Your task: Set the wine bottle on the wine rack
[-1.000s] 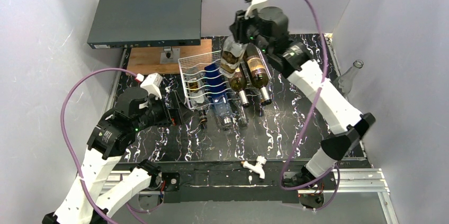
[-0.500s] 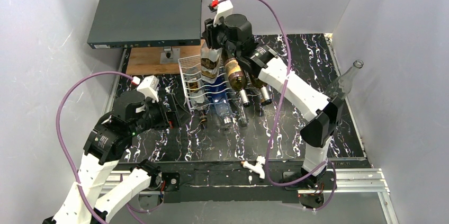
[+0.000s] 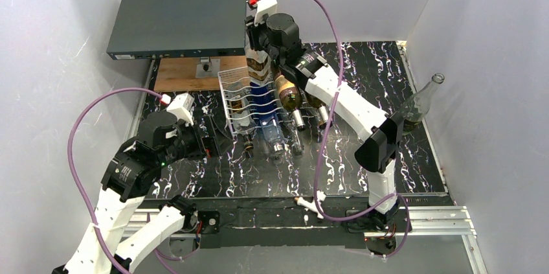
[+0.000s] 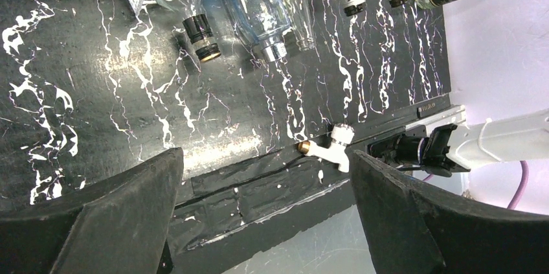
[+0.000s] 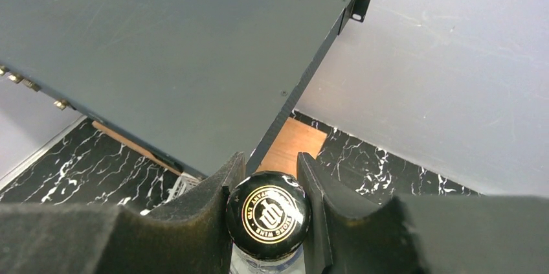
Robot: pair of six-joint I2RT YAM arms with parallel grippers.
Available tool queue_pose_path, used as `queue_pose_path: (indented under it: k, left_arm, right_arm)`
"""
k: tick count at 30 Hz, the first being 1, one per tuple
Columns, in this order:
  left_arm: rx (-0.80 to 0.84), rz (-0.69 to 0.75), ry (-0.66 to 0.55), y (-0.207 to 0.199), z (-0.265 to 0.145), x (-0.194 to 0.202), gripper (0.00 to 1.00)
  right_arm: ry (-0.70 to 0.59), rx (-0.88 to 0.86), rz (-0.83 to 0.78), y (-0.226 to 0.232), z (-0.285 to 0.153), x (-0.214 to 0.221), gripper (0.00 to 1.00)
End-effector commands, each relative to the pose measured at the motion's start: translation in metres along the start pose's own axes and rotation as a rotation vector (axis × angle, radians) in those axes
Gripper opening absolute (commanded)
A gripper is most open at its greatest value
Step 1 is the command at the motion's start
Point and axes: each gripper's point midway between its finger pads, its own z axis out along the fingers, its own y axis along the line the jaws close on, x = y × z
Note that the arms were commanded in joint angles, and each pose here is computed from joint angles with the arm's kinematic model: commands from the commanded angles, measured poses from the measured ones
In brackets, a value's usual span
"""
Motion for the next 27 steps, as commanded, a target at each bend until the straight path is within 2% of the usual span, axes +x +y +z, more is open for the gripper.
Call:
queue_pose_path:
  k: [1,8,19,27]
  left_arm:
    - [-0.001,0.023,-0.026,-0.002,-0.01,-0.006,0.99]
    - [-0.005,0.03,-0.025,-0.002,-0.01,-0.007,0.99]
    - [-0.014,0.044,-0.016,-0.001,-0.008,-0.008,0.99]
    - [-0.02,0.056,-0.013,0.0,-0.007,-0.01,0.99]
  right_arm:
    - [-0.313,0.05,0.026,-0.013,-0.014,-0.103,0.01]
    - [-0.281,0.042,-0.031,0.001,-0.003,-0.08,0.01]
    - [-0.195,0.047,-0.141,0.022,-0.016,-0.028,0.01]
    - [-0.116,0.024,-0.093,0.023,-0.054,0.007,0.01]
